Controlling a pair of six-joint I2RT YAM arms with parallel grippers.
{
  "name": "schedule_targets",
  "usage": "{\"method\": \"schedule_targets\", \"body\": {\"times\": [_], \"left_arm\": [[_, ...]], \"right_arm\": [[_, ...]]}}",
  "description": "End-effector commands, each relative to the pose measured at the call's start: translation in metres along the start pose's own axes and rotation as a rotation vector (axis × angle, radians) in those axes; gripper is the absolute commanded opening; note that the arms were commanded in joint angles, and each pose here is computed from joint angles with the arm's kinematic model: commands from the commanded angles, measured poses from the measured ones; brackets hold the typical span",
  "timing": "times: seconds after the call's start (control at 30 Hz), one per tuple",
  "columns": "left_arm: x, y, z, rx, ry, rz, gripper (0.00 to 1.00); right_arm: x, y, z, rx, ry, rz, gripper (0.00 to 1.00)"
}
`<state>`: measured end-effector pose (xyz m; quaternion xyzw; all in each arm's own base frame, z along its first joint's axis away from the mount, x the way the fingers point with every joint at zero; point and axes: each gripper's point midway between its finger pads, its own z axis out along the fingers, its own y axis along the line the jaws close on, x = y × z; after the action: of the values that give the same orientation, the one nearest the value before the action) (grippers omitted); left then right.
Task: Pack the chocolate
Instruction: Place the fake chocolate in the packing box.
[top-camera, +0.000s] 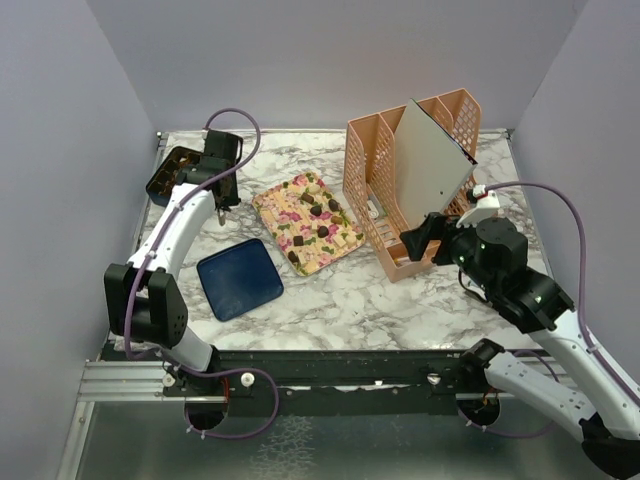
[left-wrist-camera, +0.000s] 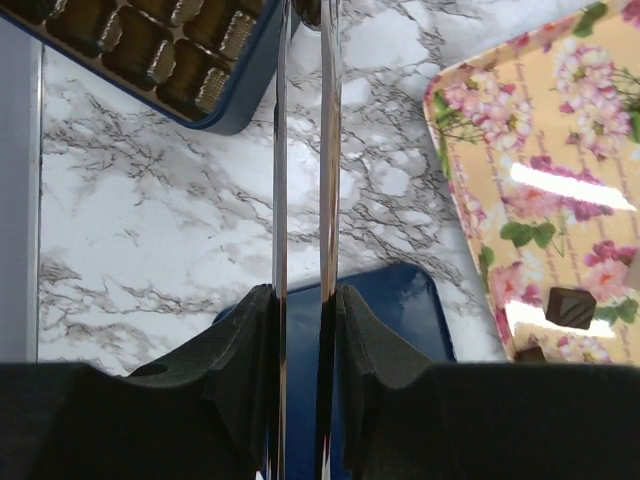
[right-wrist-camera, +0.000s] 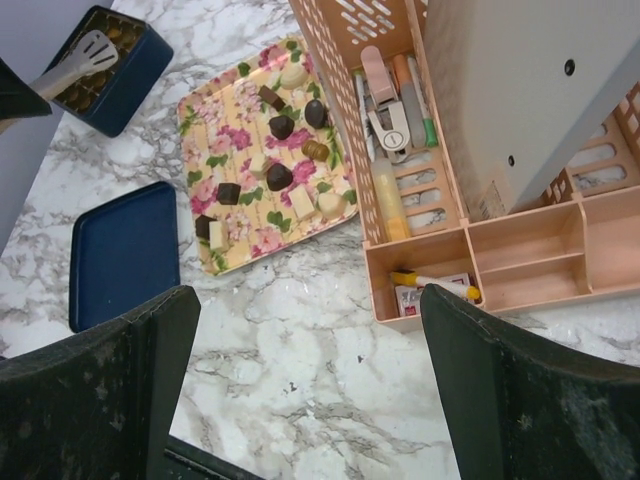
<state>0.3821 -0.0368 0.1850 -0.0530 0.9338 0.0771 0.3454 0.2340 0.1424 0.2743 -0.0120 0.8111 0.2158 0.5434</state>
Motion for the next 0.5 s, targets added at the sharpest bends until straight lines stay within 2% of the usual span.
{"method": "schedule_targets", "body": {"times": [0.0, 0.17, 0.47], "left_arm": [[-0.033, 0.023, 0.004, -0.046, -0.08, -0.065, 0.29], [-0.044, 0.047, 0.013, -0.071, -0.099, -0.121, 0.29], [-0.042, 0.064, 0.033, -0.072, -0.073, -0.18, 0.29]], "right_arm": [[0.004, 0.006, -0.005, -0.013, 0.065, 0.026, 0.98], [0.01, 0.003, -0.006, -0.003, 0.075, 0.03, 0.99], [0.005, 0.001, -0.009, 0.001, 0.045, 0.028, 0.99]]}}
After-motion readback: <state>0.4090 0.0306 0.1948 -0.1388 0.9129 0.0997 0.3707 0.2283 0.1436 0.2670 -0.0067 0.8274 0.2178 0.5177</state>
